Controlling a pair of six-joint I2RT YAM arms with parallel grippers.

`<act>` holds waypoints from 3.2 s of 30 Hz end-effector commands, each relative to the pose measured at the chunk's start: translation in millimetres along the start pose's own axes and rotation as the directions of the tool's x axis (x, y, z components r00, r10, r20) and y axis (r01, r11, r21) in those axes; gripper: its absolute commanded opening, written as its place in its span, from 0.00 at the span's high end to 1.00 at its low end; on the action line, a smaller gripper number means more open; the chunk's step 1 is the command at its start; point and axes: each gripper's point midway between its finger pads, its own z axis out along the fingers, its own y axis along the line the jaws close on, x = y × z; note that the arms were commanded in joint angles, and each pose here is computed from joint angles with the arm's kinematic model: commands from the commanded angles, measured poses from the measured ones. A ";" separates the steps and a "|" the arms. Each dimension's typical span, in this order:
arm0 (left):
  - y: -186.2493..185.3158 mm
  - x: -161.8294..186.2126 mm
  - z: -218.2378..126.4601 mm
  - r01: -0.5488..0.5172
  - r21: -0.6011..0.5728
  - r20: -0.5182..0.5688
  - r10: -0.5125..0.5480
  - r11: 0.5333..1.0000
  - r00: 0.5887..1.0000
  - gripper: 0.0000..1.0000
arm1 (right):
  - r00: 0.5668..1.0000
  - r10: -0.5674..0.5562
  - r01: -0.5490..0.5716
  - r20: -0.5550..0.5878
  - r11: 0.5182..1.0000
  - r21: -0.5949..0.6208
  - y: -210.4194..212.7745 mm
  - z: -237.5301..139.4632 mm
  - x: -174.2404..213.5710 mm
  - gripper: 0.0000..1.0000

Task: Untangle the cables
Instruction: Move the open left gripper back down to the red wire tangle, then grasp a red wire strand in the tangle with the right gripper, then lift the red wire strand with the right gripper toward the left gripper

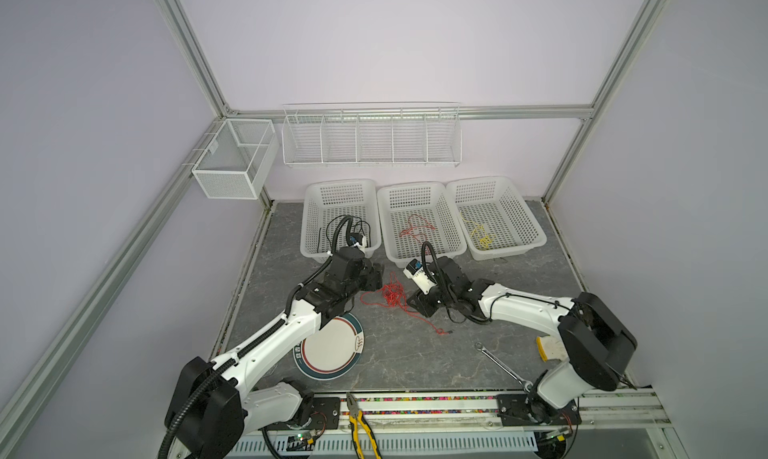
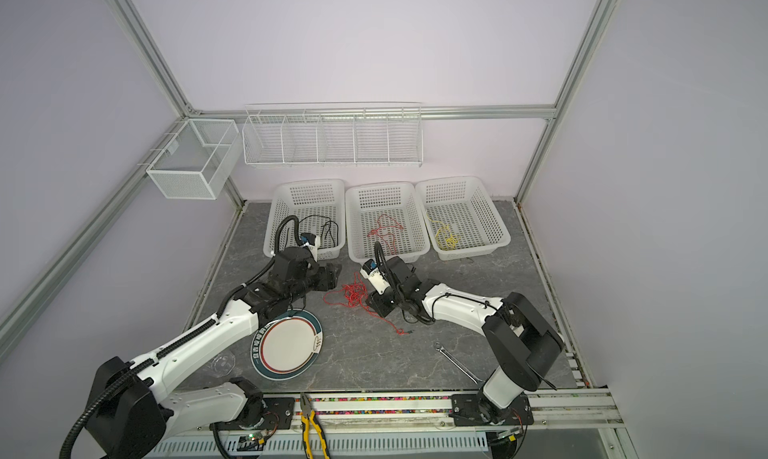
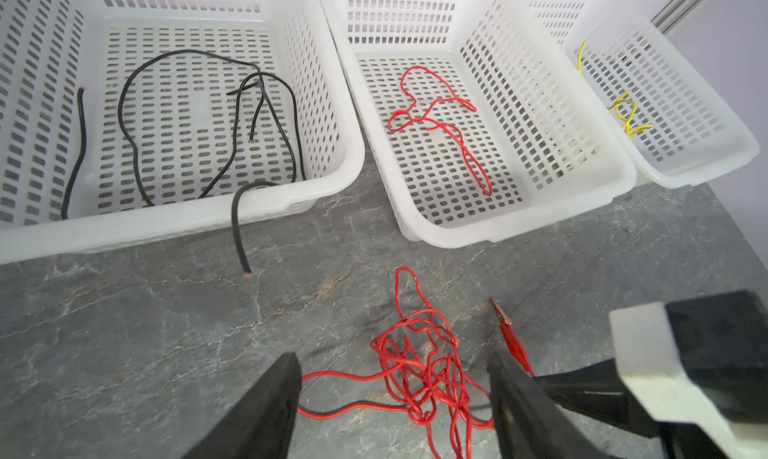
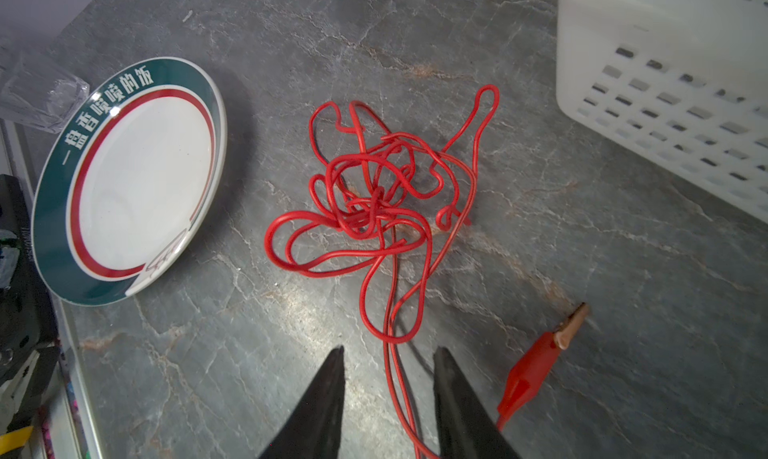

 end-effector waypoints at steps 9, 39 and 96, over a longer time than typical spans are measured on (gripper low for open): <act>1.6 10.2 6.0 0.041 0.003 -0.002 -0.041 0.999 0.999 0.29 | 0.992 0.044 -0.042 -0.122 0.999 0.024 1.3 -1.7 45.5 0.63; -3.6 19.5 15.6 0.034 0.044 -0.015 -0.033 0.998 0.999 0.29 | 0.991 0.099 -0.090 -0.095 0.991 0.100 -19.9 30.6 27.6 0.68; -8.7 19.5 11.5 0.033 0.080 -0.008 -0.033 0.996 0.999 0.29 | 0.969 -0.090 0.061 0.230 0.990 0.130 -3.6 -37.5 -76.6 0.93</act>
